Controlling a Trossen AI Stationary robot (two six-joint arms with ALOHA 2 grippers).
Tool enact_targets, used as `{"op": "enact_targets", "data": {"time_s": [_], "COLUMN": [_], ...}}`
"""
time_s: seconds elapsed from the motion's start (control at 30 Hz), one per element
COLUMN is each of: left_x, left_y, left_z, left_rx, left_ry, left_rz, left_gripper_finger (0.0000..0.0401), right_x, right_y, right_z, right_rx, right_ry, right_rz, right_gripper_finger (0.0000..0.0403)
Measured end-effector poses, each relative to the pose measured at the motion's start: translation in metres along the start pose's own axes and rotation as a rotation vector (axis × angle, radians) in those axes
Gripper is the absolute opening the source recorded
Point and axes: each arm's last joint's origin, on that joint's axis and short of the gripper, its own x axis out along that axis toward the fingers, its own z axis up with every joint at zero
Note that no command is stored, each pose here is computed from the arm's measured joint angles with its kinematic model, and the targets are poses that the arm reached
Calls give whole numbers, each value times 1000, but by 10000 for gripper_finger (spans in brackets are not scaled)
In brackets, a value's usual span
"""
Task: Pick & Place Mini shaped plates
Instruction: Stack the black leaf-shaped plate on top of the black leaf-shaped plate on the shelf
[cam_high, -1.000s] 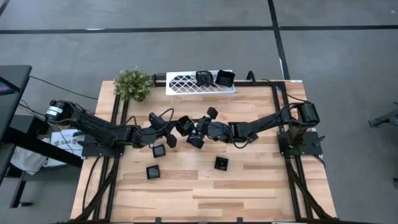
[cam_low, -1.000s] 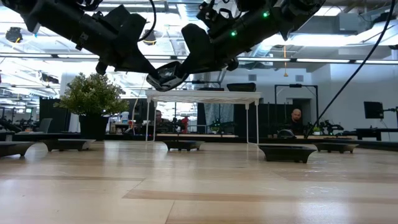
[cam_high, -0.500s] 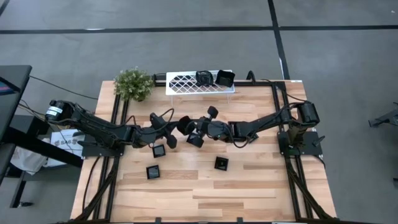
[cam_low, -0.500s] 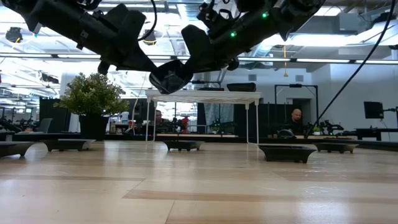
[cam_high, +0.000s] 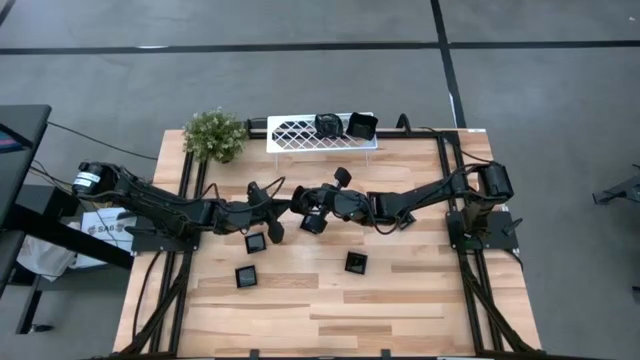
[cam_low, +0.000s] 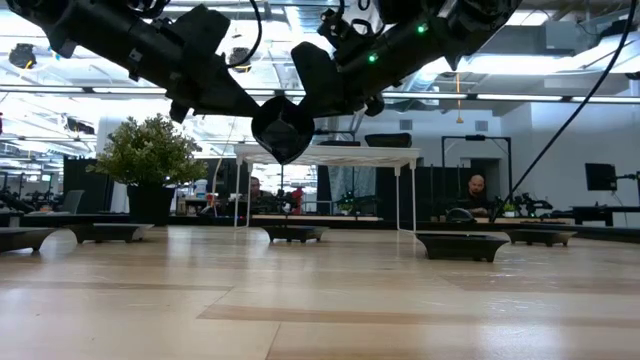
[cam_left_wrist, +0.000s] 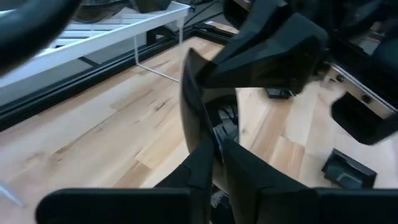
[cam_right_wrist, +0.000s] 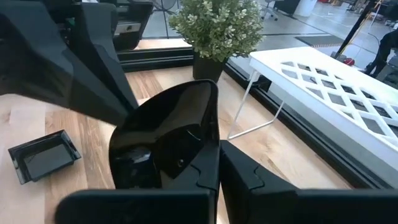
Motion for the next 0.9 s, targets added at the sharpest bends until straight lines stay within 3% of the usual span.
{"op": "enact_targets", "data": {"time_s": [0.2, 0.47, 0.63, 0.73, 0.9], "left_x": [0, 0, 0, 0, 0], "left_y": [1, 1, 1, 1, 1], "left_z": [0, -1, -1, -1, -1], "left_rx": [59, 113, 112, 112, 108], "left_ry": [2, 13, 12, 12, 7], "left_rz": [1, 6, 10, 11, 12], "left_gripper_finger": [62, 64, 63, 63, 63], "right_x": [-7, -36, -62, -73, -73], "right_y": [-4, -27, -61, -88, -133], "right_z": [8, 39, 65, 77, 83], "right_rx": [-4, 10, 48, 130, 253], "right_ry": [2, -14, -35, -63, -73], "right_rz": [7, -11, -60, -116, -159], "right_gripper_finger": [1, 0, 0, 0, 0]}}
